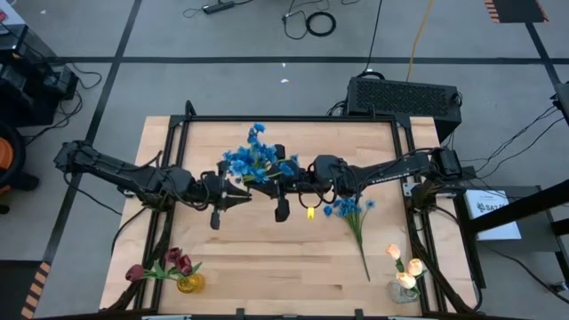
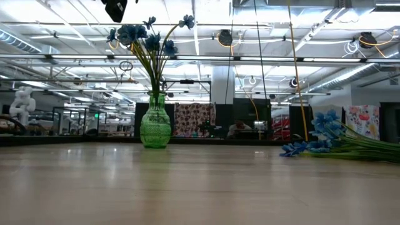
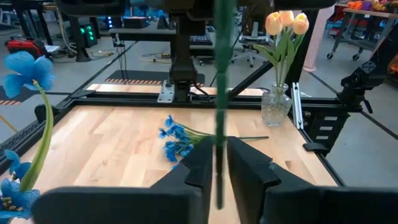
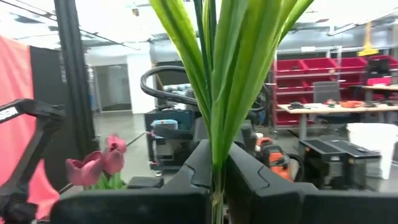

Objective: Sort flowers into vase by color
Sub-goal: Put the top blue flowers into the green vase

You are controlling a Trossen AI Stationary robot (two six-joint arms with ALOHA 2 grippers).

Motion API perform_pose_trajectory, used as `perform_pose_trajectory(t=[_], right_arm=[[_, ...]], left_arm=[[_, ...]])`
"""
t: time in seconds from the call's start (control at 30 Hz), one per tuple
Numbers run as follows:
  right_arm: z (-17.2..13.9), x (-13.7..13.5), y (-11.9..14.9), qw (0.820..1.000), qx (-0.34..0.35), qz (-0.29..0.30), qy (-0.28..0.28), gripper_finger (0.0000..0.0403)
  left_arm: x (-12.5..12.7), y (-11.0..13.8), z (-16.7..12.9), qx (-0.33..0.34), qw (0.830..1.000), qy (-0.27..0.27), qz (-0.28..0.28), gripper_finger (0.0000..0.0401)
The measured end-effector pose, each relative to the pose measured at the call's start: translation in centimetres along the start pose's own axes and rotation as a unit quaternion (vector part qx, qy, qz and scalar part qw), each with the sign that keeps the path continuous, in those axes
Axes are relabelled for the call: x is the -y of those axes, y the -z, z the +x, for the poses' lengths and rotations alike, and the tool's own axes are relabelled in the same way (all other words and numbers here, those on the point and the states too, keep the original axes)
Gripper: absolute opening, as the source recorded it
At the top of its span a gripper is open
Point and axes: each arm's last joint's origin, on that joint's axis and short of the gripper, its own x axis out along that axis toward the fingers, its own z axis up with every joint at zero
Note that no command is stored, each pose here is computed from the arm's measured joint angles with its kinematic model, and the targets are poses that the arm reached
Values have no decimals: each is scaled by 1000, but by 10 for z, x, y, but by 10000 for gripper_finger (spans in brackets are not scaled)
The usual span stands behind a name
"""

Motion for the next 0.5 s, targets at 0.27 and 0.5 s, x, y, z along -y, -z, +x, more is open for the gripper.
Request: perform_pose_trajectory(t=[0.27, 0.5], right_arm=[[-7, -5, -11, 998, -19, -38, 38, 4], [-26, -1, -44, 991, -39, -112, 67, 3]], left_arm=[[1, 1, -18, -30, 999, 12, -18, 152], [-4, 8, -42, -85, 996, -3, -10, 224]])
